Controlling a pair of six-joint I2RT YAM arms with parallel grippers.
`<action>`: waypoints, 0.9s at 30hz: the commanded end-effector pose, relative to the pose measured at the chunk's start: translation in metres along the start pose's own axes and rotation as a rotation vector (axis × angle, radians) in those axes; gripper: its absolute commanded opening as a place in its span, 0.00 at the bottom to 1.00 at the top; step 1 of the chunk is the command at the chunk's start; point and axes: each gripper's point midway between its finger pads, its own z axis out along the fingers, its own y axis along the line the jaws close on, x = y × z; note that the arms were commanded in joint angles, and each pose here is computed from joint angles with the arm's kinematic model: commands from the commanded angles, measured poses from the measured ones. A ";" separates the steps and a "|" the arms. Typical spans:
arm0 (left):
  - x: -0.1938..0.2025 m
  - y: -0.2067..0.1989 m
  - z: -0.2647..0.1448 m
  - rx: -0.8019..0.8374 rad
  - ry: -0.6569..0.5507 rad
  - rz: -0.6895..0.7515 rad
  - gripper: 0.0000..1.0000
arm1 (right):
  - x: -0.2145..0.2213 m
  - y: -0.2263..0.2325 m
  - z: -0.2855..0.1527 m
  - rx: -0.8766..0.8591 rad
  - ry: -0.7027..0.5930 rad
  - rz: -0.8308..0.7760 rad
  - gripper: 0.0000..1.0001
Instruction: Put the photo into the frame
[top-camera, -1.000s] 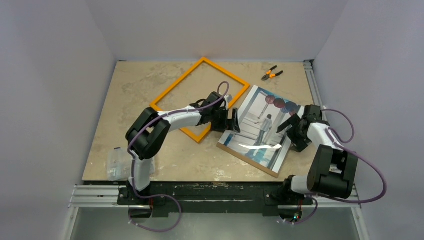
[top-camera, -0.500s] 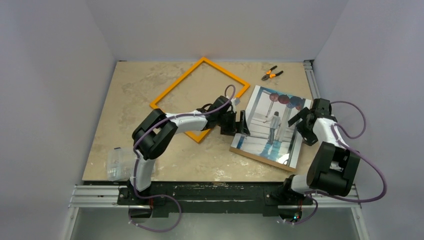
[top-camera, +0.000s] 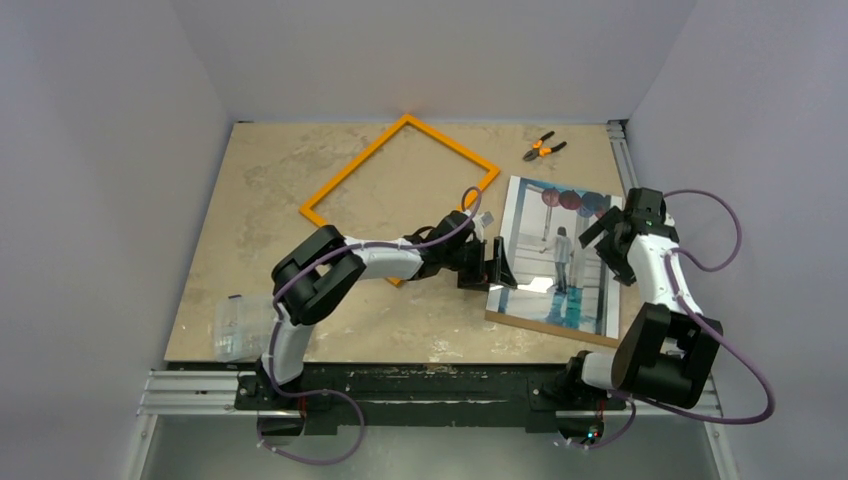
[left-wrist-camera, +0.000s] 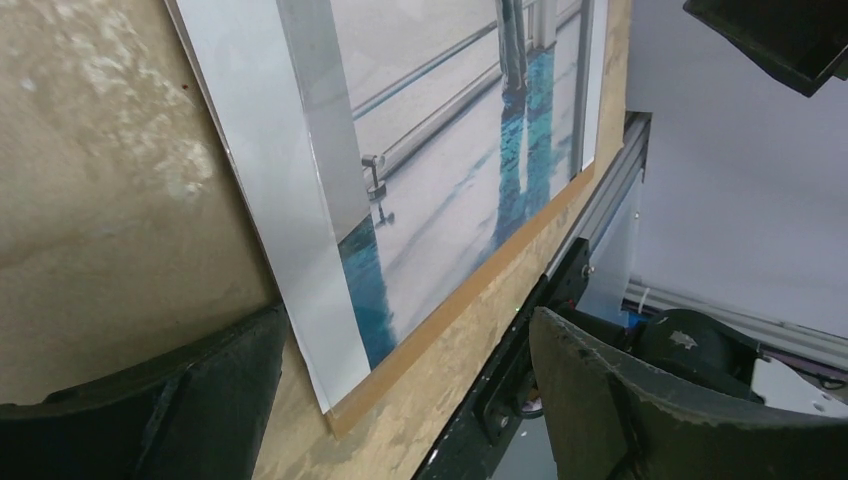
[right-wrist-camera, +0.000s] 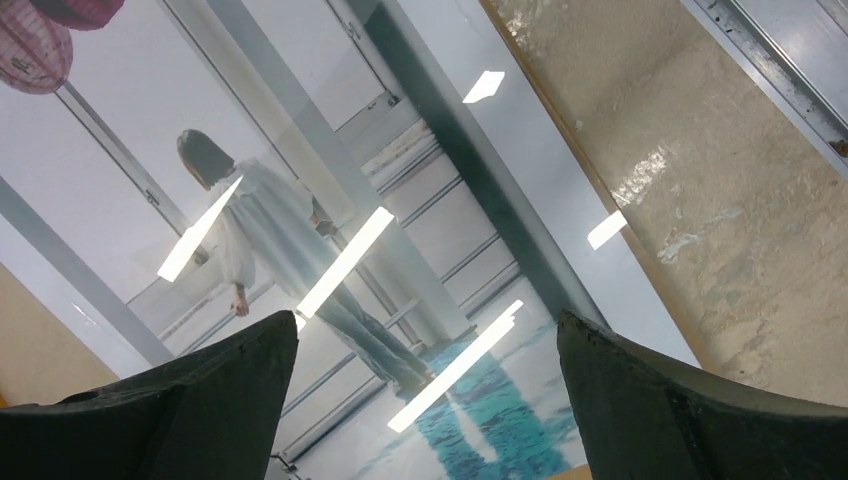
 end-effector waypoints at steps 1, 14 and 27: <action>0.025 0.013 0.007 -0.009 0.040 -0.084 0.89 | -0.007 0.003 -0.012 -0.002 -0.009 -0.005 0.99; 0.046 -0.003 0.030 0.045 0.053 -0.137 0.89 | 0.009 0.016 -0.023 -0.126 0.041 -0.046 0.99; 0.048 -0.026 0.059 0.087 0.090 -0.080 0.91 | 0.024 0.028 -0.046 -0.270 0.053 -0.089 0.99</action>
